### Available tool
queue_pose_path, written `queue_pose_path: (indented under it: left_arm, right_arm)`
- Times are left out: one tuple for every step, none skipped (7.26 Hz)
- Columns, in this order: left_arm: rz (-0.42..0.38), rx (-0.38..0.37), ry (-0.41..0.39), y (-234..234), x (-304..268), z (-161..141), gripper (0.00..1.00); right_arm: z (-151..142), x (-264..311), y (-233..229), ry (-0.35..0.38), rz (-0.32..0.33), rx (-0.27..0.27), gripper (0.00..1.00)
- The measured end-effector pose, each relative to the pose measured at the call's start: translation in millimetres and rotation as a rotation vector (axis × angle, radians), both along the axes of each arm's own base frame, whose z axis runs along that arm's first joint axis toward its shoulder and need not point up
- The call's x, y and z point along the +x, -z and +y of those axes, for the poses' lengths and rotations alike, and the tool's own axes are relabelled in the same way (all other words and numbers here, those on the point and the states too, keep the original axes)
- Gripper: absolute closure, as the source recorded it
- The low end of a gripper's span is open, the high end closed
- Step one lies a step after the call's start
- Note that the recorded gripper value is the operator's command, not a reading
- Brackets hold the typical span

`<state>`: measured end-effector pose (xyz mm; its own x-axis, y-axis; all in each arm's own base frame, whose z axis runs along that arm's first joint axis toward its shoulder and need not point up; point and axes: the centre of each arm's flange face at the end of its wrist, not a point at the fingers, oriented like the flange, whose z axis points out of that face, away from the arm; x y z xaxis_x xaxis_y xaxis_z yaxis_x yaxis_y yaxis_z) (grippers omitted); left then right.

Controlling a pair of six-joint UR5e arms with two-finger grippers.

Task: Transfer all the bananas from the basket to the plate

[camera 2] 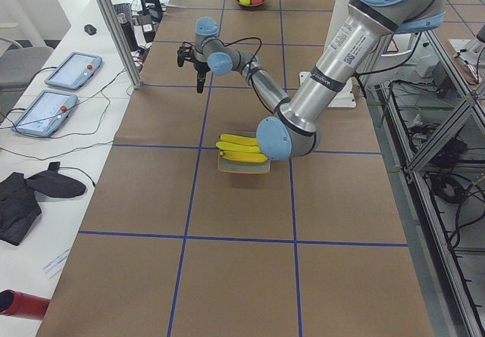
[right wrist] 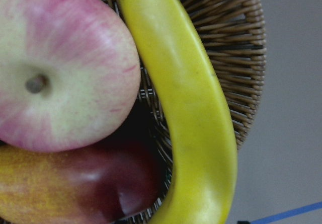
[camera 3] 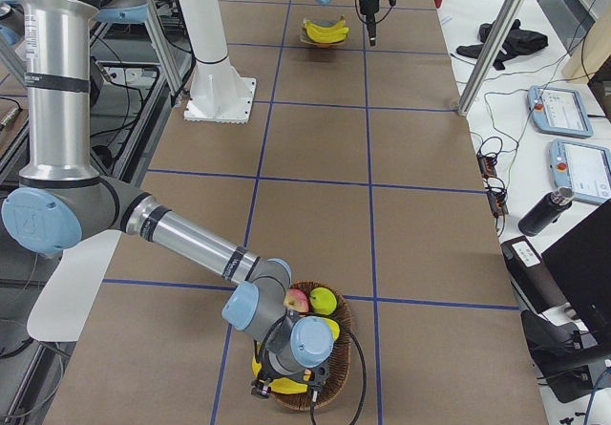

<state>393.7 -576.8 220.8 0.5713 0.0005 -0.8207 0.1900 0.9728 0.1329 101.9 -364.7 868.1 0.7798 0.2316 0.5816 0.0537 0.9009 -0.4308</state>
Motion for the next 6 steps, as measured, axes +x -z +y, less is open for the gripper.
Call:
queue_pose_path:
  left_arm:
    - [0.000, 0.000, 0.000, 0.1, 0.0, 0.0, 0.00]
    - [0.000, 0.001, 0.000, 0.1, 0.0, 0.0, 0.00]
    - [0.000, 0.001, 0.000, 0.3, -0.1, 0.1, 0.00]
    - [0.001, 0.001, 0.000, 0.5, -0.2, 0.2, 0.00]
    - [0.001, 0.001, 0.000, 0.6, -0.3, 0.4, 0.00]
    - [0.001, 0.002, 0.000, 0.7, -0.6, 0.6, 0.00]
  right_arm:
    - [1.0, -0.1, -1.2, -0.001, 0.000, -0.001, 0.20]
    - [2.0, -0.1, -3.6, -0.001, 0.001, 0.000, 0.19]
    - [3.5, -0.2, -7.1, -0.002, 0.002, 0.003, 0.19]
    - [4.5, -0.2, -9.7, -0.002, 0.003, 0.005, 0.24]
    - [4.8, -0.3, -10.6, -0.003, 0.003, 0.006, 0.44]
    - [4.6, -0.4, -10.6, -0.005, 0.003, 0.006, 0.82]
